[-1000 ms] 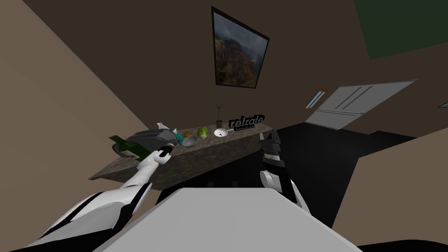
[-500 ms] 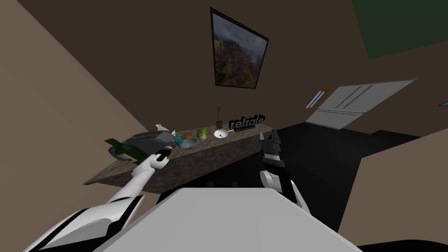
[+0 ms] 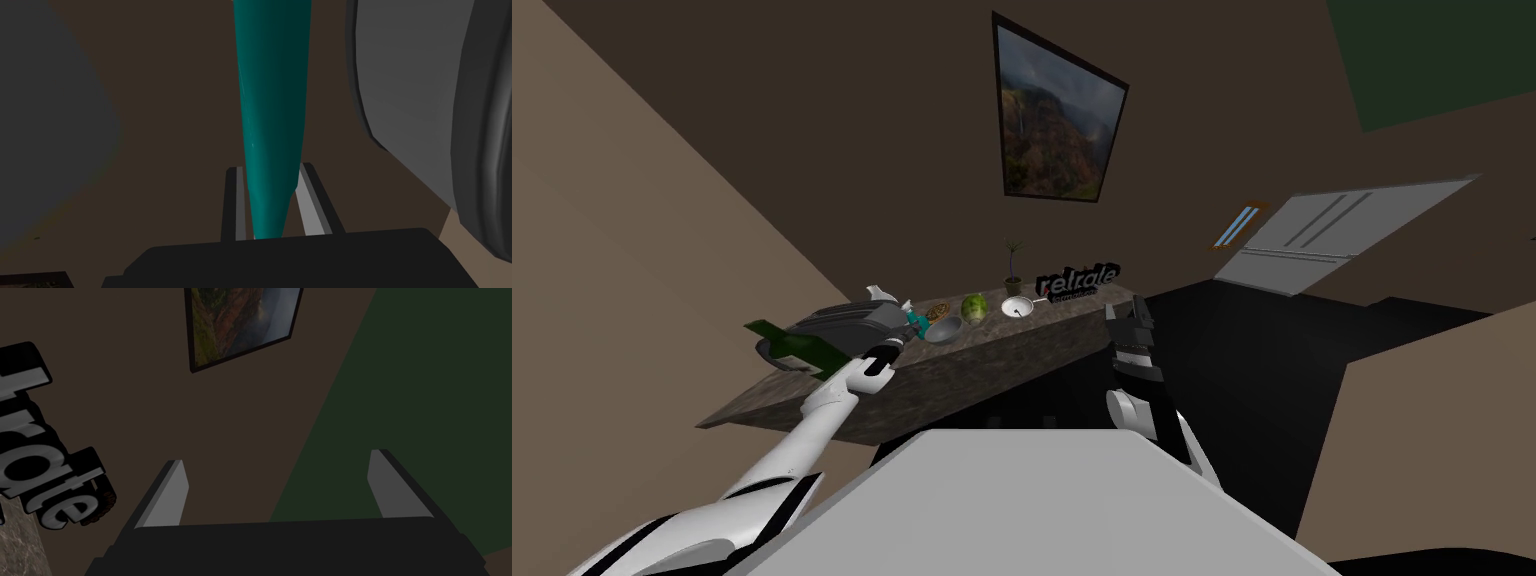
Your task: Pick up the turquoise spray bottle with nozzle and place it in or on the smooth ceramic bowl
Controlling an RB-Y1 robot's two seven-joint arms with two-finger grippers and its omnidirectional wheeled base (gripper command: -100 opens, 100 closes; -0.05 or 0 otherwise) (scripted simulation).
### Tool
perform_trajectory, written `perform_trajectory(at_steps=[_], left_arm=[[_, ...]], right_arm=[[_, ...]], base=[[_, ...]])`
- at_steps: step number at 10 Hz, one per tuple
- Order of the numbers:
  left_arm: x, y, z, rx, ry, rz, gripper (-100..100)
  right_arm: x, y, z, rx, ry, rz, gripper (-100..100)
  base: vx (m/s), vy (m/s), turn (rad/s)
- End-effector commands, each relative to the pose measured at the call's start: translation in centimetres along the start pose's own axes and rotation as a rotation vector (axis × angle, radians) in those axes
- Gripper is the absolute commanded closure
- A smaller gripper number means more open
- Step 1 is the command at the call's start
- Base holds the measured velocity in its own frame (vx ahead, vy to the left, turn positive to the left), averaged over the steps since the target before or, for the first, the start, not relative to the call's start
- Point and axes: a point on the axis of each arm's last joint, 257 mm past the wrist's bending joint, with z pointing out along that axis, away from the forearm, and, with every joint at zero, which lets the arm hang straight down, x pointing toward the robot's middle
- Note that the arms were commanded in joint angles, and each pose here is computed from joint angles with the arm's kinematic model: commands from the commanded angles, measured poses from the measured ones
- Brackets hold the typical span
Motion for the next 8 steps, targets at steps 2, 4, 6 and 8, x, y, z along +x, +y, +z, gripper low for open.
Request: perform_trajectory(at_steps=[2,4,6,8], left_arm=[[0.8,0.5,-1.8,-0.007,0.012,0.0,100],[1.0,0.6,-2.7,-0.017,0.015,-0.01,100],[0.4,-0.1,-3.3,0.003,0.002,0.0,100],[1.1,0.5,-4.5,-0.014,0.015,-0.01,100]], right_arm=[[0.0,0.0,0.0,0.0,0.0,0.0,0],[0.0,0.0,0.0,0.0,0.0,0.0,0],[0.0,0.0,0.0,0.0,0.0,0.0,0],[0.0,0.0,0.0,0.0,0.0,0.0,0]], base=[[0.049,0.011,-0.001],[0.04,0.01,0.003],[0.04,0.013,0.01],[0.018,0.007,-0.005]])
